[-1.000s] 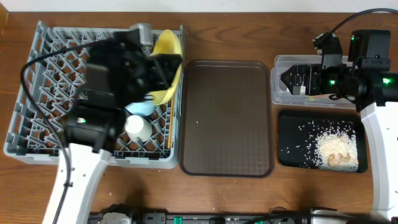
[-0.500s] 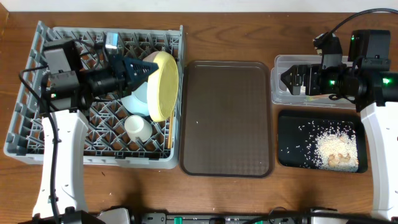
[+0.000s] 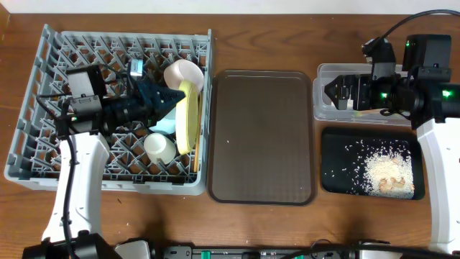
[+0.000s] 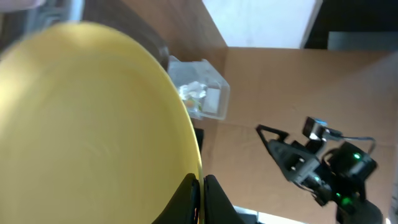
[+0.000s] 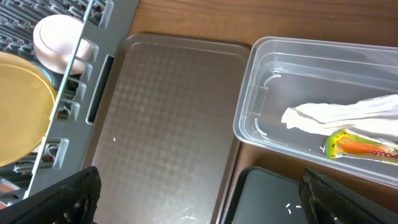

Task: Sort waste into correct bins and load items into the dishwasher
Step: 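Stand the yellow plate upright in the rack and open the left gripper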

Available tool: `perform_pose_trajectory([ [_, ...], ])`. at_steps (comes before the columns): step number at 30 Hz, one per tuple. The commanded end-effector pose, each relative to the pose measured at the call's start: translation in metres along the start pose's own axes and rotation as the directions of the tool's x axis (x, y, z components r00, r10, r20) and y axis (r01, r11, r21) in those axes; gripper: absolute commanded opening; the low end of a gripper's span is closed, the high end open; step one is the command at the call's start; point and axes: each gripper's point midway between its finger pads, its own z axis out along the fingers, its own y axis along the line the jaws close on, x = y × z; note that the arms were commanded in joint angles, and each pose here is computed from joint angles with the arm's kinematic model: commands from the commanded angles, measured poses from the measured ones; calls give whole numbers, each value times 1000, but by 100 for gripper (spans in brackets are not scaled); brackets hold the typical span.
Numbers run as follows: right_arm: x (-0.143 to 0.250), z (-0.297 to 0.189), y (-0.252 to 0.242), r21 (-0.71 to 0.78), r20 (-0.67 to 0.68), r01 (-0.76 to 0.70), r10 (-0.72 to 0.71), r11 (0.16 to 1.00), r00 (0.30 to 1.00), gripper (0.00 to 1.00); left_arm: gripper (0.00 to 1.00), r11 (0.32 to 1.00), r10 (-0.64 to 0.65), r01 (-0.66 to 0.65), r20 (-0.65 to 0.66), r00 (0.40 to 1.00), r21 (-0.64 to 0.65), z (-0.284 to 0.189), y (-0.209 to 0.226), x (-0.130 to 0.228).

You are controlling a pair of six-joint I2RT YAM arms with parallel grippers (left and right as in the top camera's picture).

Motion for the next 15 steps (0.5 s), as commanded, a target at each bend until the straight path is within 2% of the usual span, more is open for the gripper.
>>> perform_pose_trajectory([
  [1, -2, -1, 0, -2, 6, 4, -4, 1000, 1000, 99, 8, 1000, 5, -5, 15, 1000, -23, 1, 10, -3],
  [12, -2, -1, 0, -2, 6, 5, -5, 1000, 1000, 99, 8, 996, -67, 65, -29, 997, -59, 17, 47, -12],
  [15, -2, -1, 0, -2, 6, 4, -4, 1000, 1000, 99, 8, 997, -40, 38, -33, 999, -66, 19, 54, -14],
])
